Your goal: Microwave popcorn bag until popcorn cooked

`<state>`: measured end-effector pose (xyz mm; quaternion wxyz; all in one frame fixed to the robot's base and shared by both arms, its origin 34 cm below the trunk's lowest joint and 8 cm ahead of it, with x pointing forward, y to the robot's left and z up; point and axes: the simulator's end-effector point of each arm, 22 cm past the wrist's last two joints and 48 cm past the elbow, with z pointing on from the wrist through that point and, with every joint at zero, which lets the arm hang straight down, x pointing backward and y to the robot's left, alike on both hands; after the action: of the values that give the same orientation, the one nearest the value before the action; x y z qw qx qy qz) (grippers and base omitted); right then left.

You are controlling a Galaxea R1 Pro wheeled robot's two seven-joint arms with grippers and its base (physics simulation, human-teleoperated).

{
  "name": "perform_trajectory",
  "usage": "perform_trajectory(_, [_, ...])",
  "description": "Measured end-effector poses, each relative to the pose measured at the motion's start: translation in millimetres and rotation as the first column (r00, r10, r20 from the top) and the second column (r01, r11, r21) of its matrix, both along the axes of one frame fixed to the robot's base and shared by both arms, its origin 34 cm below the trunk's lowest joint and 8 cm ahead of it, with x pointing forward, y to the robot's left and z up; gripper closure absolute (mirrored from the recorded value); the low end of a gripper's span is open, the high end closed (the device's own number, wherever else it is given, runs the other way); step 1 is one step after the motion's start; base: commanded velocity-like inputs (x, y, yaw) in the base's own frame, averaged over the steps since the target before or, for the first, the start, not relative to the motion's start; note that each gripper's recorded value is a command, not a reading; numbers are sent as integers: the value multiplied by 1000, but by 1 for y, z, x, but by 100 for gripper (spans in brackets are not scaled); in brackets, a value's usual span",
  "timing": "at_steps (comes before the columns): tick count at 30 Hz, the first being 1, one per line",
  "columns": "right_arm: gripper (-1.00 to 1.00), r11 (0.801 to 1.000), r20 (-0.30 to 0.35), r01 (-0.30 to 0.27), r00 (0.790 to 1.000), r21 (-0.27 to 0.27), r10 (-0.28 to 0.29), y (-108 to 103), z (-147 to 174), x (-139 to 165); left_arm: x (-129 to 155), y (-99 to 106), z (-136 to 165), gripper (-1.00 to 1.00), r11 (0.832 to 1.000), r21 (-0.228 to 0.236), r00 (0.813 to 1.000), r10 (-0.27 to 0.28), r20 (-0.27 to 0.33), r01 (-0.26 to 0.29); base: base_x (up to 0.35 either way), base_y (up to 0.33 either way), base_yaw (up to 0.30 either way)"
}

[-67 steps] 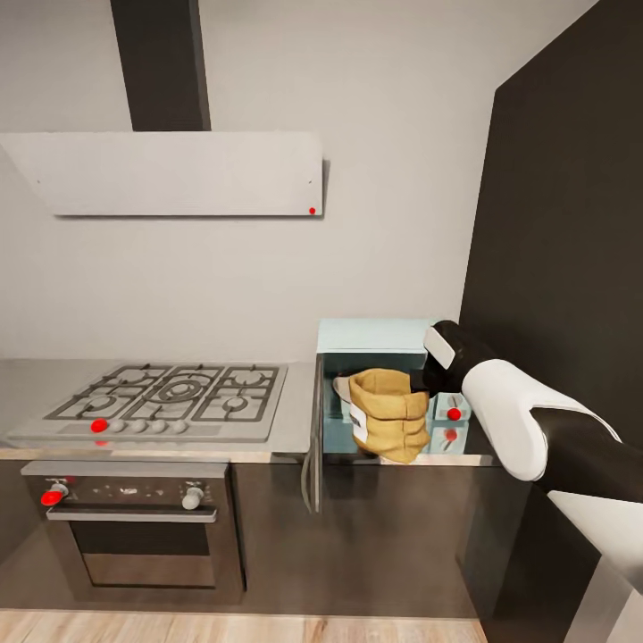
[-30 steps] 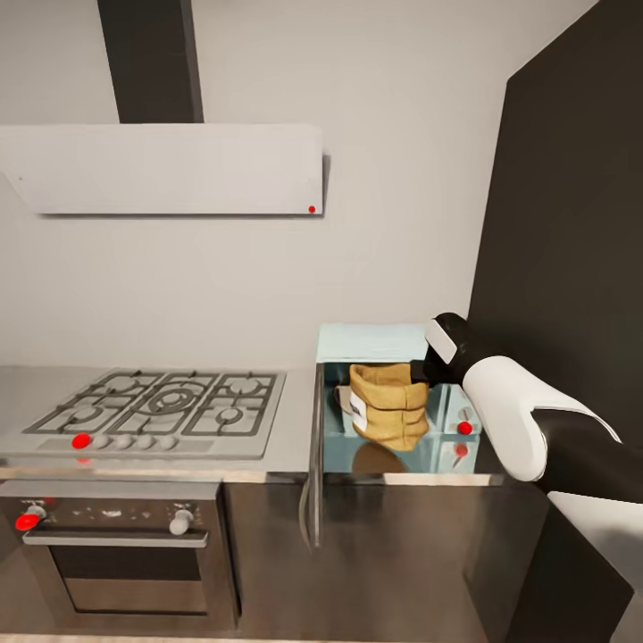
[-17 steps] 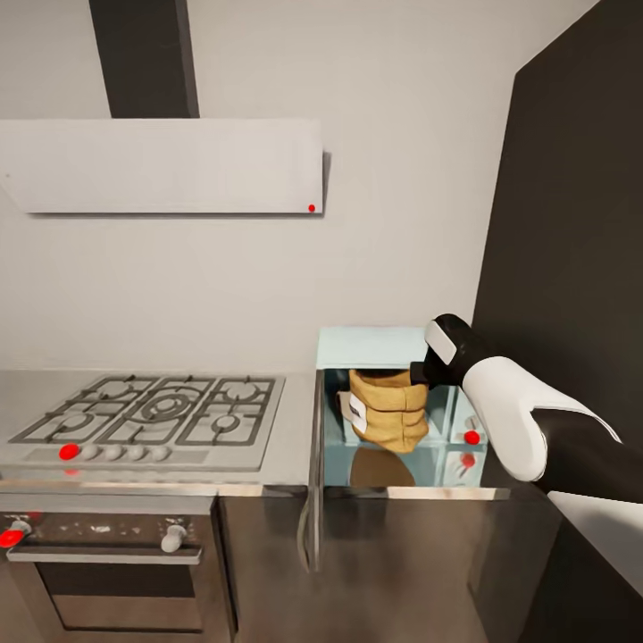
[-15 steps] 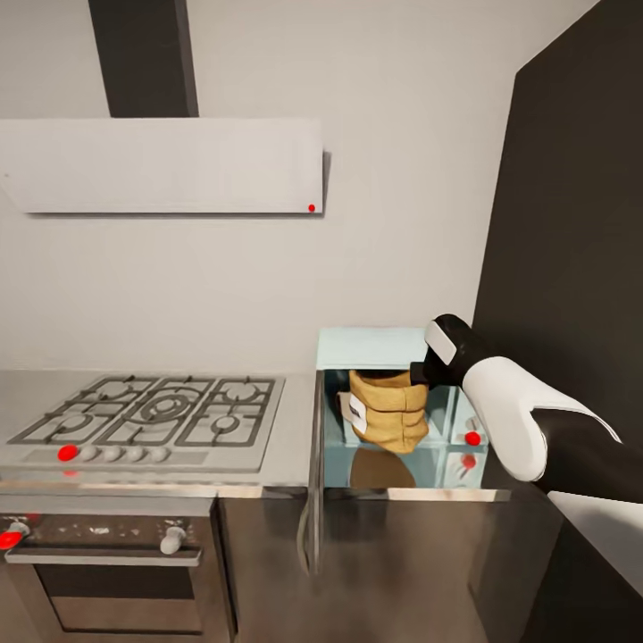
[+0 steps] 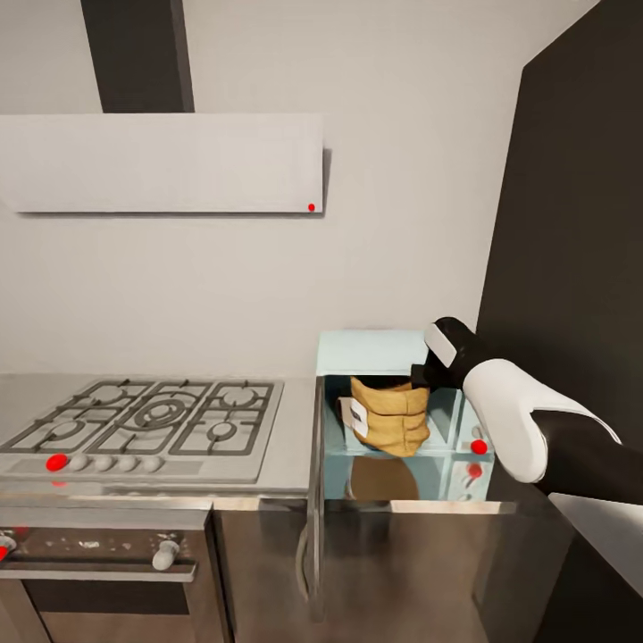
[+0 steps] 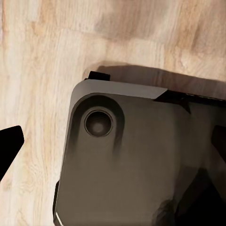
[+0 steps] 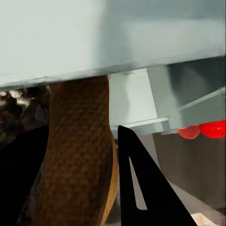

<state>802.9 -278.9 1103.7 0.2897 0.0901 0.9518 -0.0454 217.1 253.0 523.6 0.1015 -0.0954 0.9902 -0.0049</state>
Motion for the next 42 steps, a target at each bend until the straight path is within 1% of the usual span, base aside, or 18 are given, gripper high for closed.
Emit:
perform_trajectory(4, [100, 1000, 3, -1, 1000, -4, 1, 1, -1, 0, 0, 0, 0, -100, 1000, 0, 1000, 0, 1, 0, 0, 0, 0])
perform_trajectory(12, [100, 1000, -8, 2, 1000, 22, -2, 2, -5, -3, 0, -1, 0, -100, 1000, -1, 1000, 0, 1, 0, 152, 0, 0])
perform_trajectory(22, [100, 1000, -11, 3, 1000, 27, -2, 3, -5, -7, -1, -1, 1, -100, 1000, -1, 1000, 0, 4, 0, 9, 0, 0])
perform_trajectory(23, [-100, 1000, -11, 3, 1000, 27, -2, 3, -5, -7, -1, -1, 1, -100, 1000, -1, 1000, 0, 5, 0, 0, 0, 0])
perform_trajectory(25, [-100, 1000, -23, 4, 1000, -6, -4, -3, -10, -5, 0, -1, 0, -100, 1000, -1, 1000, 0, 1, 0, 0, 0, 0])
perform_trajectory(27, [-100, 999, -21, 7, 1000, -41, -7, -10, -8, -6, 0, -1, 0, -100, 1000, -1, 1000, 0, 2, 0, 0, 0, 0])
perform_trajectory(39, [-100, 999, -20, 4, 1000, -39, -5, -9, -8, -6, 0, 0, 0, -100, 1000, 0, 1000, 0, 2, 0, 0, 0, 0])
perform_trajectory(42, [-100, 1000, -21, 4, 1000, -31, -5, -9, -8, -6, 0, -1, 0, -100, 1000, -1, 1000, 0, 2, 0, 0, 0, 0])
